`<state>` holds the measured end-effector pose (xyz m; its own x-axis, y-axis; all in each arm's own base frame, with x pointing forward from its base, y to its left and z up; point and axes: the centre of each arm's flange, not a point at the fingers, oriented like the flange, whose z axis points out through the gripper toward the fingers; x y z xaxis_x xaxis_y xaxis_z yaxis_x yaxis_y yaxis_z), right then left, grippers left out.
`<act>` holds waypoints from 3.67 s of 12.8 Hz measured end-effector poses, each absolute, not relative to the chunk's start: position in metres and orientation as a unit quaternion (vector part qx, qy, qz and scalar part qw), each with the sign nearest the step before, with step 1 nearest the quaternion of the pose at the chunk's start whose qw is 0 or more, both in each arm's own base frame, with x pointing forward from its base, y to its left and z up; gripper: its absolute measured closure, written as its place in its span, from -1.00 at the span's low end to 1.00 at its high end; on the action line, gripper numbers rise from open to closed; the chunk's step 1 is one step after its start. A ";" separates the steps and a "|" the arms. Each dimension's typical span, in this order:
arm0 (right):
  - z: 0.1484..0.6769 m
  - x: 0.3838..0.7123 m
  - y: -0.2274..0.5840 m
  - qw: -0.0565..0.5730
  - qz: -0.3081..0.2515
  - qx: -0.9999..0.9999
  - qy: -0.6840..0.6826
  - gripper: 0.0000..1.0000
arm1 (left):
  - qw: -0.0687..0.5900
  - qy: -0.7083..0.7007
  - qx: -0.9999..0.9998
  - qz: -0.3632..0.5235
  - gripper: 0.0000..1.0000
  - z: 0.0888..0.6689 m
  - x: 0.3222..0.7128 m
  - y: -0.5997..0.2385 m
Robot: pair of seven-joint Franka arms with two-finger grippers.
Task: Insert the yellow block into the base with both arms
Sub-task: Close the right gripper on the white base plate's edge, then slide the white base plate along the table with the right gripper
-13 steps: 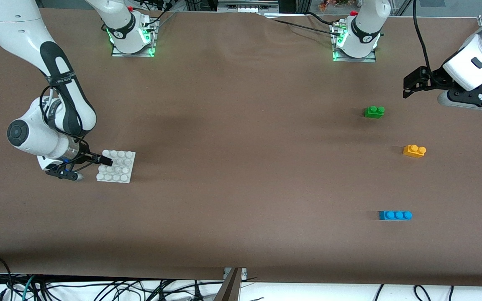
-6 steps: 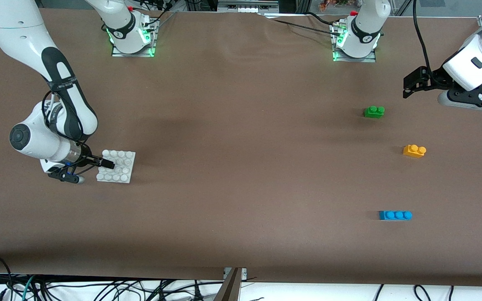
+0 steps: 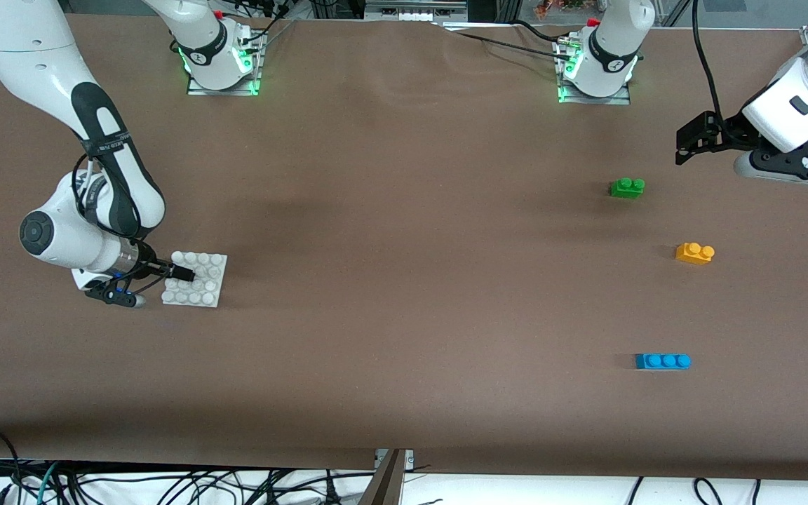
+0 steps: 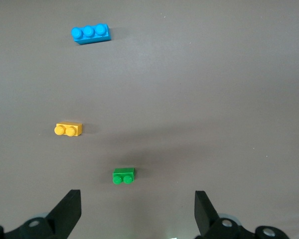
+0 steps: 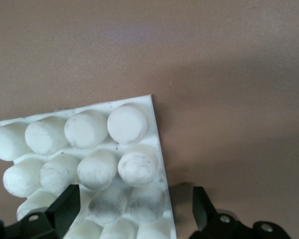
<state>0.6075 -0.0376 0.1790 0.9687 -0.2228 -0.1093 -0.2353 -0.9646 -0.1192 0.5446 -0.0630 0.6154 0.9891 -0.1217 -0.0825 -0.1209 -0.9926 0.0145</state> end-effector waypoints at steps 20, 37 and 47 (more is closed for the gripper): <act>0.182 0.611 -0.034 0.079 0.055 -0.991 0.096 -0.32 | 0.005 -0.065 0.997 -0.042 -1.00 0.615 0.544 -0.067; 0.183 0.617 0.014 0.096 0.057 -0.991 0.078 -0.30 | 0.005 -0.066 0.997 -0.041 -1.00 0.616 0.544 -0.069; 0.184 0.620 0.070 0.095 0.060 -0.989 0.091 -0.30 | 0.005 -0.065 0.997 -0.041 -1.00 0.616 0.544 -0.069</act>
<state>0.6200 0.0700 0.1840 0.9763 -0.1680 -0.1366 -0.1910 -0.9655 -0.1772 0.5439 -0.0685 0.6159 0.9881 -0.1308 -0.0816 -0.1300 -0.9914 0.0145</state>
